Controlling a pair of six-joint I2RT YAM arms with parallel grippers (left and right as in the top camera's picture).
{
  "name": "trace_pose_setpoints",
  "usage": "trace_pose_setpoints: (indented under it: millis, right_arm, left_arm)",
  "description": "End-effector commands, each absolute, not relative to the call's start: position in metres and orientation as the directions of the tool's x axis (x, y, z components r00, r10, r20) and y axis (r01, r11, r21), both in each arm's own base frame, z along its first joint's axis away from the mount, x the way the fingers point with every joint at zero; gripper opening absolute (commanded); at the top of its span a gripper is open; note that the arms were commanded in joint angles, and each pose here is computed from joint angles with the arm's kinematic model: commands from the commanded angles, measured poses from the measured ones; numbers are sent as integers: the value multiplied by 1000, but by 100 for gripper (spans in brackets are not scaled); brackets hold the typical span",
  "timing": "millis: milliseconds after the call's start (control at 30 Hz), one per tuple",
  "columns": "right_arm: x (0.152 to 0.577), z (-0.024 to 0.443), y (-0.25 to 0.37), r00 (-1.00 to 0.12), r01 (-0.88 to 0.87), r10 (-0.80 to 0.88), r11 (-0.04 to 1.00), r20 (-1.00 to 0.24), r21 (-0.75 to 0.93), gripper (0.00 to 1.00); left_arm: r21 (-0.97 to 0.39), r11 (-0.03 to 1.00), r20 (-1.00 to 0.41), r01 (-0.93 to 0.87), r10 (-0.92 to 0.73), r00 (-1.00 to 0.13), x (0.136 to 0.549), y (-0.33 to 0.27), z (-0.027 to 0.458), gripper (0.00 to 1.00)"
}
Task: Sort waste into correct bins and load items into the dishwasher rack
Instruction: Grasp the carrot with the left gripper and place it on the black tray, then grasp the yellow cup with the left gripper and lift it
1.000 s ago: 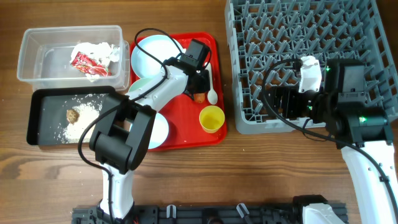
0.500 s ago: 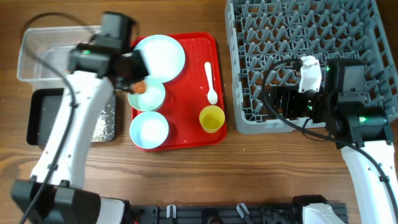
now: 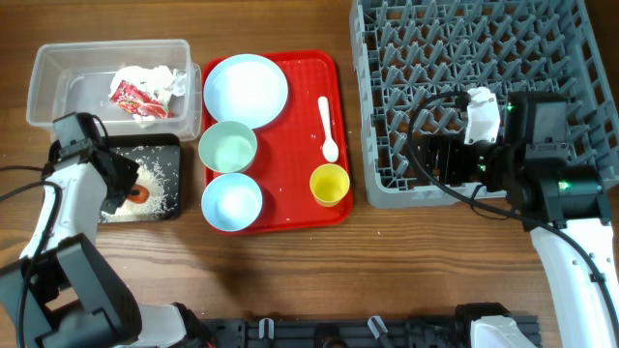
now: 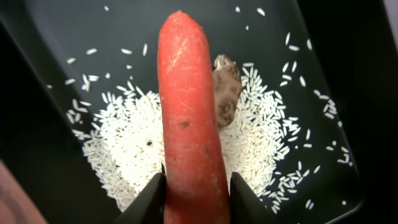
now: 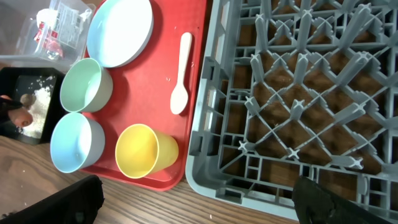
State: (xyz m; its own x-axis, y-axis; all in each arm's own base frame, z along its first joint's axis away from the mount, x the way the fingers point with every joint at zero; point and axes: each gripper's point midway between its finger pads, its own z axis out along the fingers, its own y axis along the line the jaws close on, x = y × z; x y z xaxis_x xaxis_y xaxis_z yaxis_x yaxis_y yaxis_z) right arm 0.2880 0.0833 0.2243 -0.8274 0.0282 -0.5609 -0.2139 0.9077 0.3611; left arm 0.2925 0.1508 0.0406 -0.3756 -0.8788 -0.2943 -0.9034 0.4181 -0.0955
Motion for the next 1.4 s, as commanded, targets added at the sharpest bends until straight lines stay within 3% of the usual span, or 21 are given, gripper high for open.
trace_pose_setpoints:
  millis: [0, 100, 200, 267, 333, 533, 600, 733, 833, 1033, 1133, 1167, 1233, 1300, 1367]
  right_arm:
    - [290, 230, 83, -818, -216, 27, 911, -574, 352, 100]
    - [290, 230, 82, -818, -217, 27, 911, -575, 351, 100]
    - [290, 230, 82, -818, -217, 27, 911, -575, 351, 100]
    - [291, 230, 83, -817, -217, 27, 911, -576, 351, 100]
    - [291, 231, 83, -816, -217, 28, 911, -577, 351, 100]
    - [294, 234, 86, -805, -234, 28, 903, -592, 361, 100]
    - [294, 241, 95, -795, -275, 27, 875, -607, 398, 100]
    - [297, 244, 96, -794, -257, 56, 871, -605, 419, 100]
    - [297, 244, 96, -795, -257, 56, 871, -604, 419, 100]
    - [295, 243, 96, -799, -254, 56, 871, -599, 420, 100]
    - [295, 243, 96, -799, -254, 56, 871, -599, 420, 100]
    - [295, 243, 96, -799, -254, 56, 871, -599, 420, 100]
    - [295, 242, 96, -799, -254, 56, 871, -598, 420, 100]
    - [295, 242, 96, -801, -253, 55, 871, -597, 421, 100]
    - [295, 242, 96, -801, -253, 56, 871, -596, 421, 100]
  left_arm:
    - [-109, 406, -297, -908, -885, -359, 294, 152, 40, 39]
    - [-117, 407, -306, -906, -883, -357, 296, 154, 41, 54]
    - [-124, 413, -315, -902, -878, -359, 300, 155, 44, 61]
    - [-171, 513, -305, -841, -839, -450, 314, 146, 55, 64]
    - [-326, 675, -293, -662, -737, -608, 340, 113, 90, 66]
    - [-392, 835, -450, -387, -540, -711, 345, 47, 177, 68]
    - [-400, 891, -491, -214, -405, -771, 333, -16, 200, 68]
    - [-392, 918, -455, 60, -137, -880, 314, -121, 187, 70]
    - [-387, 901, -445, 197, 4, -896, 311, -175, 168, 74]
    - [-288, 919, -314, 268, 173, -933, 306, -226, 80, 74]
    - [-267, 927, -245, 264, 199, -949, 296, -226, 60, 67]
    - [-265, 928, -240, 262, 199, -950, 295, -225, 59, 58]
    - [-265, 928, -241, 260, 198, -950, 295, -225, 59, 22]
    - [-265, 932, -239, 248, 186, -953, 296, -224, 59, 4]
    - [-279, 942, -227, 189, 126, -966, 299, -221, 60, 4]
